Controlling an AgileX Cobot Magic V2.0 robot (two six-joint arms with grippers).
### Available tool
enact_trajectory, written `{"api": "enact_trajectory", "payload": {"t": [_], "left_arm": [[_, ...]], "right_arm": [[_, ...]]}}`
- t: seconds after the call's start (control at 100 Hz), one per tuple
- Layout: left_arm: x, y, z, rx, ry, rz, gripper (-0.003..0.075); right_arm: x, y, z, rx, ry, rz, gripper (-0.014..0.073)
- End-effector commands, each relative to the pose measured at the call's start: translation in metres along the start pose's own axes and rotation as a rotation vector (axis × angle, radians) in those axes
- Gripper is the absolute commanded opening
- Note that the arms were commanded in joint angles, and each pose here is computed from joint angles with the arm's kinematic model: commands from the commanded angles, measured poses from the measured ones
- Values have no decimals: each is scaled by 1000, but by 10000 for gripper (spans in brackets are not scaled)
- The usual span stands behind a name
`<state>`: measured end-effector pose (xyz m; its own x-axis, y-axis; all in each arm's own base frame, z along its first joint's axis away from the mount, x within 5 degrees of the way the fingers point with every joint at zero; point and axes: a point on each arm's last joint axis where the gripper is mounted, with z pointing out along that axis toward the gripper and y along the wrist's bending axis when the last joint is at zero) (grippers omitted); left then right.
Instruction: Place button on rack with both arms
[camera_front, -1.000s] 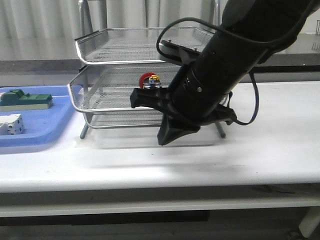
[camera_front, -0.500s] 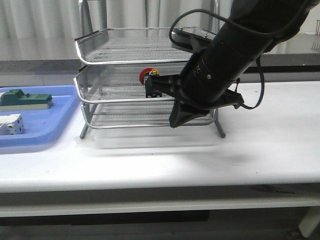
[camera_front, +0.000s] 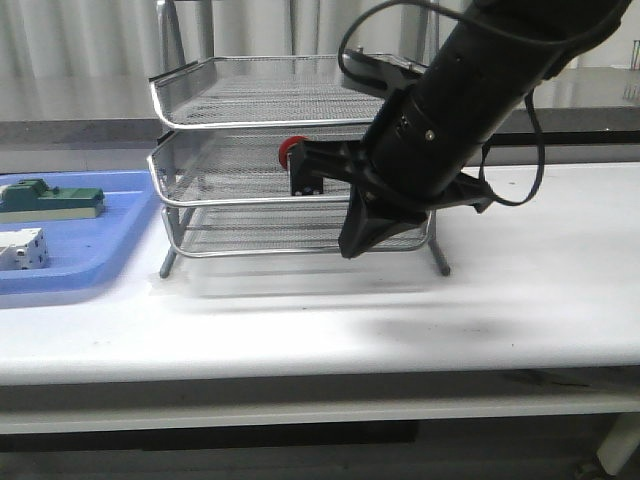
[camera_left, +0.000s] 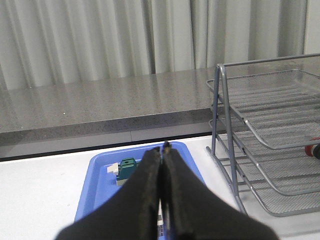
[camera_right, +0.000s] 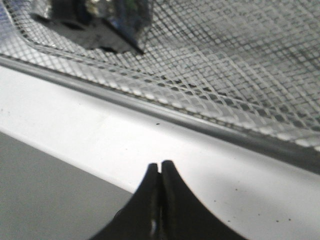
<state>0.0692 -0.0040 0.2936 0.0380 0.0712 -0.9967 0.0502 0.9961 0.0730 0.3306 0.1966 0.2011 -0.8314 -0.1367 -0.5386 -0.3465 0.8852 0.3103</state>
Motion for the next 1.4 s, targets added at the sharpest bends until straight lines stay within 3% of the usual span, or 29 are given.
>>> {"api": "enact_trajectory", "payload": {"t": [0.0, 0.26, 0.53, 0.86, 1.15, 1.39], "left_arm": [[-16, 2, 0, -15, -103, -22, -21], [-16, 2, 0, -15, -103, -22, -21], [-16, 2, 0, -15, -103, -22, -21], [-16, 2, 0, -15, -103, -22, -21], [-16, 2, 0, -15, -103, -22, -21], [-16, 2, 0, -15, -103, -22, -21]], "right_arm": [[-21, 10, -38, -14, -120, -65, -57], [-28, 10, -87, 4, -203, -127, -57], [-13, -28, -146, 105, -313, -67, -57], [40, -58, -214, 235, -468, -3, -57], [101, -50, -260, 287, -644, -19, -57], [133, -38, -280, 276, -737, -52, -57]]}}
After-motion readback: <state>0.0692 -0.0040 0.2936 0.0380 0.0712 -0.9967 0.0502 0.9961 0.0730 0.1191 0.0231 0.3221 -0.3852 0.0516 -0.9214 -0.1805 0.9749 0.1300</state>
